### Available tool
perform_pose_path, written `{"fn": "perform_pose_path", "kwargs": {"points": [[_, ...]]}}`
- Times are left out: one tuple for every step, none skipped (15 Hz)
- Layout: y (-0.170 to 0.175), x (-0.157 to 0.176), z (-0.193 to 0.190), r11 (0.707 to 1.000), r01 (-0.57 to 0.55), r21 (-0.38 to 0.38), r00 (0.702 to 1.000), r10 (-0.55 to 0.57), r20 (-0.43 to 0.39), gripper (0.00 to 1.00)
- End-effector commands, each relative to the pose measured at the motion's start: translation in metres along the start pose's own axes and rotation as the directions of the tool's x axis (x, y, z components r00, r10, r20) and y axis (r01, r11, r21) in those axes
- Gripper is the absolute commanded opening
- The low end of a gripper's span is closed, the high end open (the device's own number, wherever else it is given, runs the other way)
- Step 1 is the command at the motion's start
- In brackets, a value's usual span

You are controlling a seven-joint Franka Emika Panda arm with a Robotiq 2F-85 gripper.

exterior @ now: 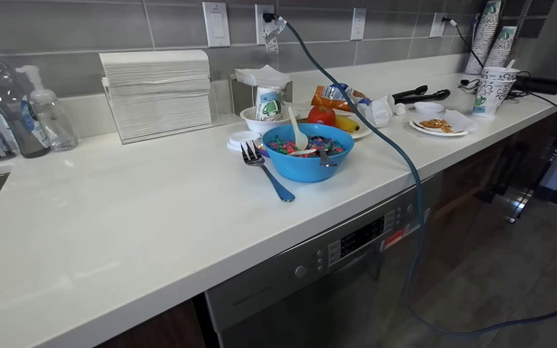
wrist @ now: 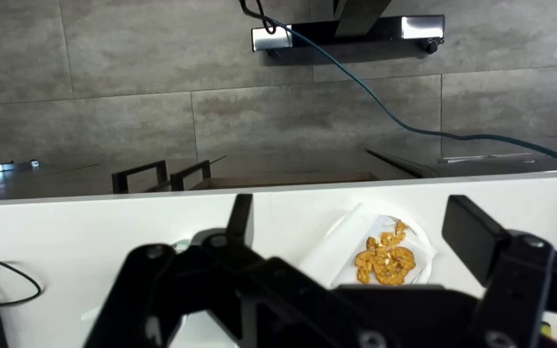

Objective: Remove the plastic fork from the cup and put it on the counter

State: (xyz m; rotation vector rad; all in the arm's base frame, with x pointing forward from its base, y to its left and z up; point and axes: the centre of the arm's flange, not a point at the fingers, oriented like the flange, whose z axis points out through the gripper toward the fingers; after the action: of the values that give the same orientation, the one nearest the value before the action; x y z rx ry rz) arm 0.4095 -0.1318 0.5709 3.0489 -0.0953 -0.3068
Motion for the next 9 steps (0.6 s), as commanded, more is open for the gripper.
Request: {"fn": "perform_pose_path", "kwargs": {"points": [[0.013, 0.041, -0.002, 0.996, -0.046, 0.071, 0.999, 0.047, -0.015, 1.0], [0.018, 0.051, -0.001, 0.994, -0.066, 0.092, 0.998, 0.068, -0.017, 1.0], [0.022, 0.059, 0.0, 0.99, -0.082, 0.112, 0.996, 0.084, -0.016, 1.0], [0.028, 0.068, 0.002, 0.986, -0.108, 0.124, 0.993, 0.112, -0.023, 1.0], [0.035, 0.075, 0.002, 0.977, -0.151, 0.15, 0.987, 0.157, -0.026, 1.0], [0.046, 0.08, 0.003, 0.959, -0.215, 0.186, 0.975, 0.22, -0.01, 1.0], [0.057, 0.083, 0.006, 0.945, -0.261, 0.196, 0.964, 0.265, 0.003, 1.0], [0.069, 0.083, 0.011, 0.928, -0.311, 0.206, 0.95, 0.313, 0.024, 1.0], [0.082, 0.082, 0.017, 0.91, -0.364, 0.198, 0.931, 0.364, 0.039, 1.0]]}}
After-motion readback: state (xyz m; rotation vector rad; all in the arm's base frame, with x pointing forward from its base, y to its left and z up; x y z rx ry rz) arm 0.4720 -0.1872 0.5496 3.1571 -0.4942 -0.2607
